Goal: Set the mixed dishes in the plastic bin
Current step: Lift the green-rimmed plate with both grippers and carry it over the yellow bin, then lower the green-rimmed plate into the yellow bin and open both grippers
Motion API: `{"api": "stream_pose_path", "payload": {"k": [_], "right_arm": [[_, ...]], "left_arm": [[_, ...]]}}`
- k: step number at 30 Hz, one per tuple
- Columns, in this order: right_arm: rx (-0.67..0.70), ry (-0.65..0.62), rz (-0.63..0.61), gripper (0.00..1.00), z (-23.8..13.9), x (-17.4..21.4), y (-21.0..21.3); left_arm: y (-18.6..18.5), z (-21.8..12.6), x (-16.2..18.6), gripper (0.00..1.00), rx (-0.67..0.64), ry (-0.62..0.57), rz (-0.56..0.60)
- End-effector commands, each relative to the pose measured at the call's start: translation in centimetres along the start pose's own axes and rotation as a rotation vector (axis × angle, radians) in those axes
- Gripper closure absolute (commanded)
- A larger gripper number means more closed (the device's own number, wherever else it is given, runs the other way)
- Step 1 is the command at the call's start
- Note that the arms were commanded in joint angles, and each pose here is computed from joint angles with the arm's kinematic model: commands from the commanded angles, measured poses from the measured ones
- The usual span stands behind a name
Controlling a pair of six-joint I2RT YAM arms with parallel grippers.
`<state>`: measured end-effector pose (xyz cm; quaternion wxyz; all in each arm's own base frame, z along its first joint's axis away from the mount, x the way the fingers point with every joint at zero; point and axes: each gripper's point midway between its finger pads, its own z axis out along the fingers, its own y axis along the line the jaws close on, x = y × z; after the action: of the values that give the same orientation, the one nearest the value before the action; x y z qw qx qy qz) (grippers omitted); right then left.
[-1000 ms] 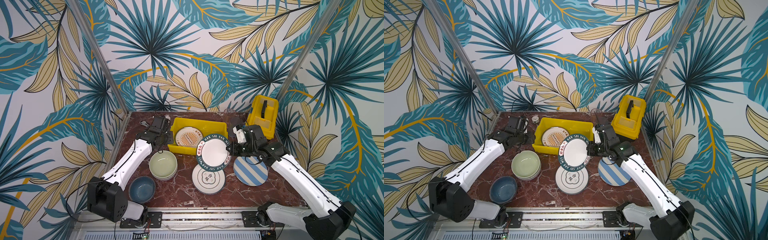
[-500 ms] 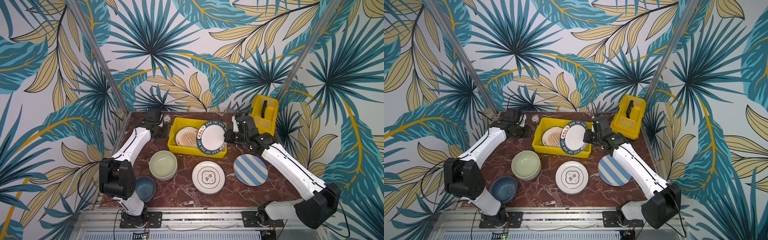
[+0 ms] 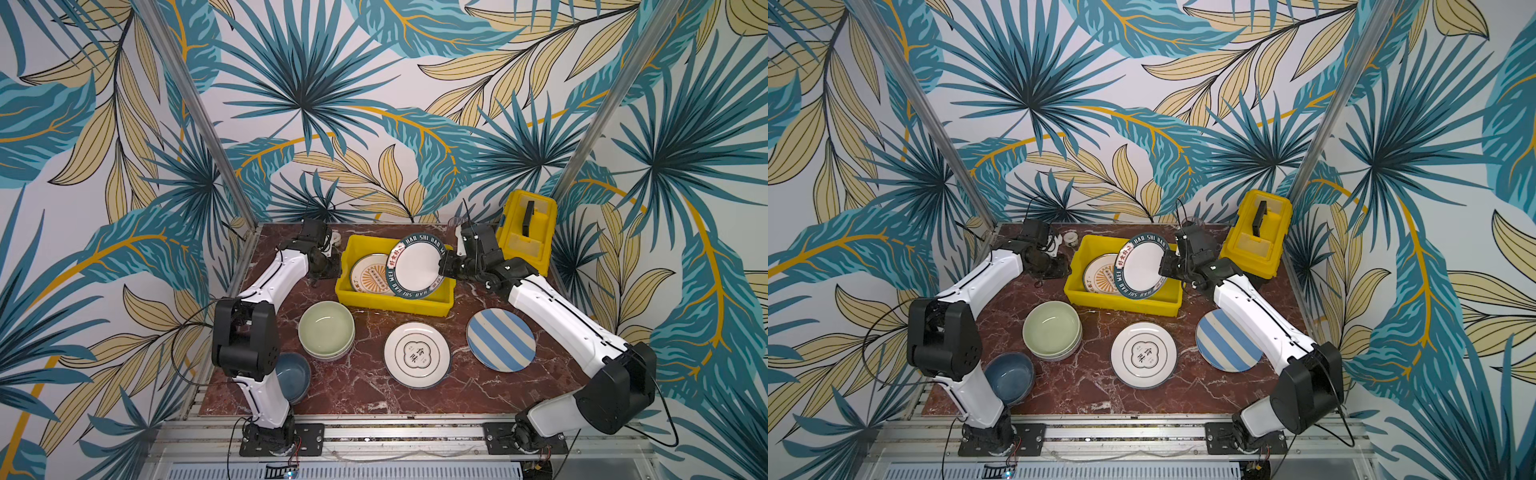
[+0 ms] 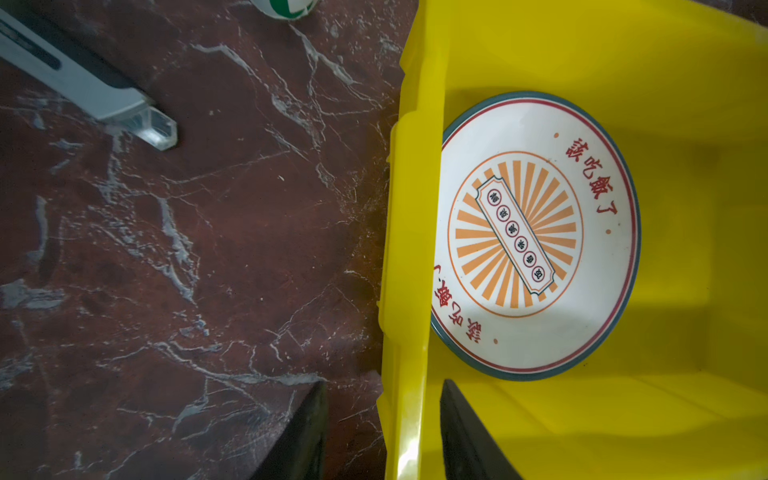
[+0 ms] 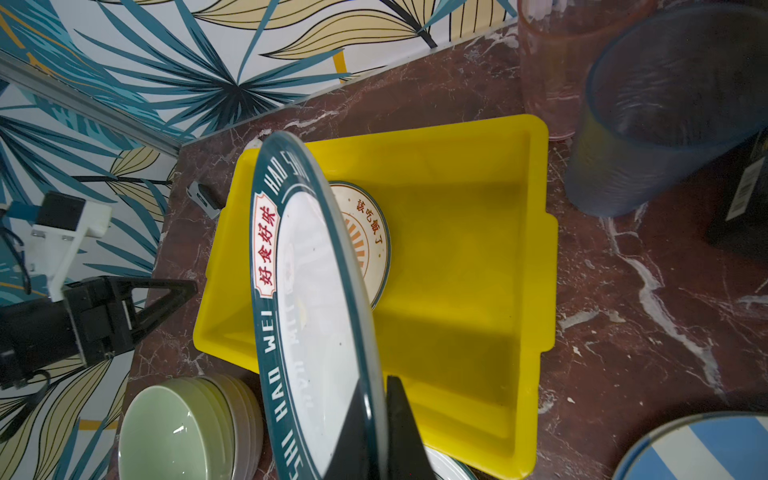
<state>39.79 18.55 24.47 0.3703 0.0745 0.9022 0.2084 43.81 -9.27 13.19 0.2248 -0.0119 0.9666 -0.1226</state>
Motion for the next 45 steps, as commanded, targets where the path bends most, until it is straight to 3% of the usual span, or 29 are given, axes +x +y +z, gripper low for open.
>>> {"api": "stream_pose_path", "payload": {"k": [1,31,45], "right_arm": [[-0.067,-0.065,0.020,1.00,0.2,-2.2,1.9],[-0.150,0.054,0.173,1.00,12.6,0.2,3.1],[-0.201,0.125,0.234,1.00,15.9,2.5,3.5]], "left_arm": [[-0.6,0.1,-0.8,0.58,0.039,0.000,0.008],[-1.5,2.3,1.0,0.85,0.119,0.086,-0.018],[-1.7,2.1,1.3,0.86,0.132,0.089,-0.027]]}}
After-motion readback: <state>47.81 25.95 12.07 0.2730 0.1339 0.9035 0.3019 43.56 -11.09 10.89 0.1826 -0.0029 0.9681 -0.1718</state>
